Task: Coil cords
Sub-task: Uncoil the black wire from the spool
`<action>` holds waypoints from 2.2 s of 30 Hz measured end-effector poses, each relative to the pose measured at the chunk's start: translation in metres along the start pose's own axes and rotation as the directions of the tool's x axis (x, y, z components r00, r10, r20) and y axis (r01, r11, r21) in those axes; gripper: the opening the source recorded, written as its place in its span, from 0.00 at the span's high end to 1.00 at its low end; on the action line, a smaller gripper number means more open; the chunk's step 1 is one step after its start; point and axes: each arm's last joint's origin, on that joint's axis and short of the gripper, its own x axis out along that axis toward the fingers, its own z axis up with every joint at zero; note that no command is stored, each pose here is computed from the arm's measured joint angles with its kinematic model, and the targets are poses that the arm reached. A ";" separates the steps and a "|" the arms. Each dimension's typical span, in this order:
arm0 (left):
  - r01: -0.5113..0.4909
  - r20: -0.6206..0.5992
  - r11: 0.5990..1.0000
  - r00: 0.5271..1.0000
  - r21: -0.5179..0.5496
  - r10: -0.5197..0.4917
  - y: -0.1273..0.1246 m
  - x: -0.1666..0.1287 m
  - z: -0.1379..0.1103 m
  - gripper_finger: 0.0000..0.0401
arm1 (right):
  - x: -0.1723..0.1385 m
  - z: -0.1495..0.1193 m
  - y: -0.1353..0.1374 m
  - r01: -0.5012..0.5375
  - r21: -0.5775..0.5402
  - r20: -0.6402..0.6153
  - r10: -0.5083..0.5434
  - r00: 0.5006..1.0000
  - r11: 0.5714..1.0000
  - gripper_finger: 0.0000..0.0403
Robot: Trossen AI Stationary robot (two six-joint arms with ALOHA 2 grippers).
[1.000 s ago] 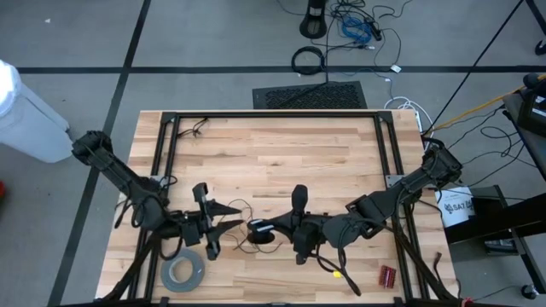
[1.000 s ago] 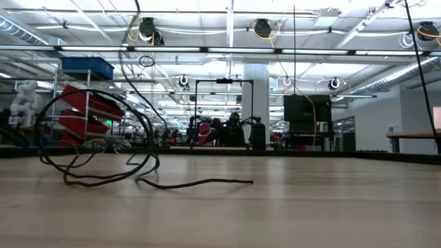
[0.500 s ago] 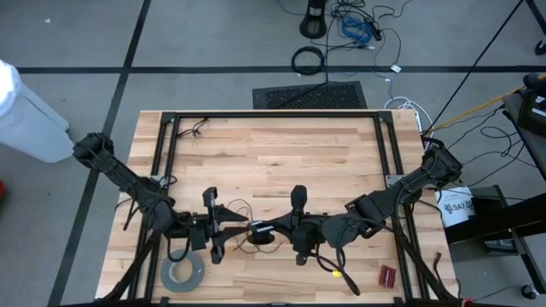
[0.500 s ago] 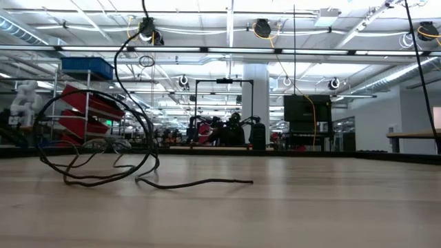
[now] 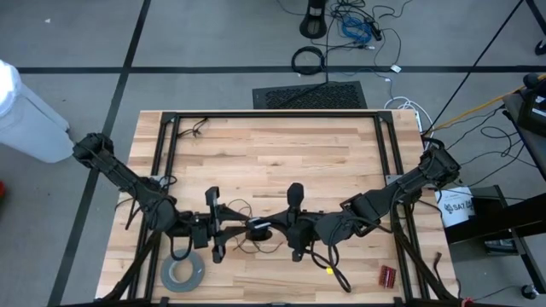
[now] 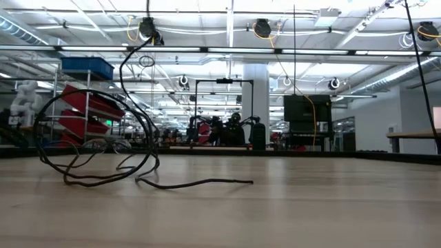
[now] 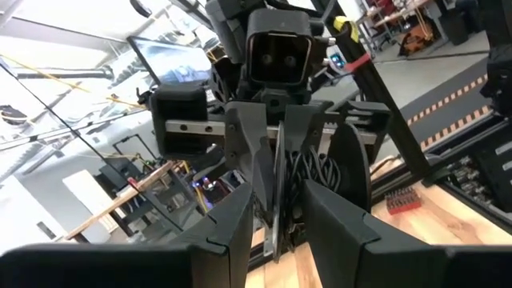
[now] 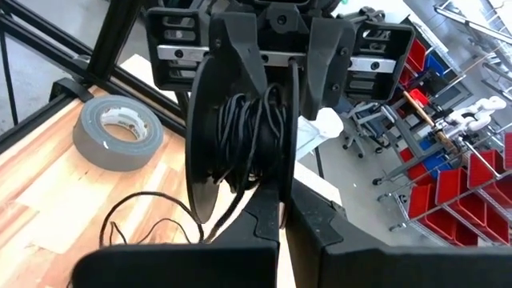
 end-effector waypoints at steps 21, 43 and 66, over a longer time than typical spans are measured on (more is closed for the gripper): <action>-0.006 -0.041 1.000 0.999 0.028 0.007 -0.002 -0.001 -0.002 0.76 | 0.000 -0.002 0.001 -0.005 -0.016 -0.019 0.005 1.000 1.000 1.00; -0.038 -0.074 0.998 0.996 0.056 0.042 0.000 0.000 -0.004 0.99 | -0.001 -0.003 0.002 0.022 0.005 -0.043 -0.021 0.999 1.000 0.94; -0.030 -0.087 0.996 0.996 0.079 0.037 0.011 -0.023 0.011 1.00 | -0.013 -0.018 0.026 0.097 0.414 -0.219 -0.004 0.976 0.905 0.80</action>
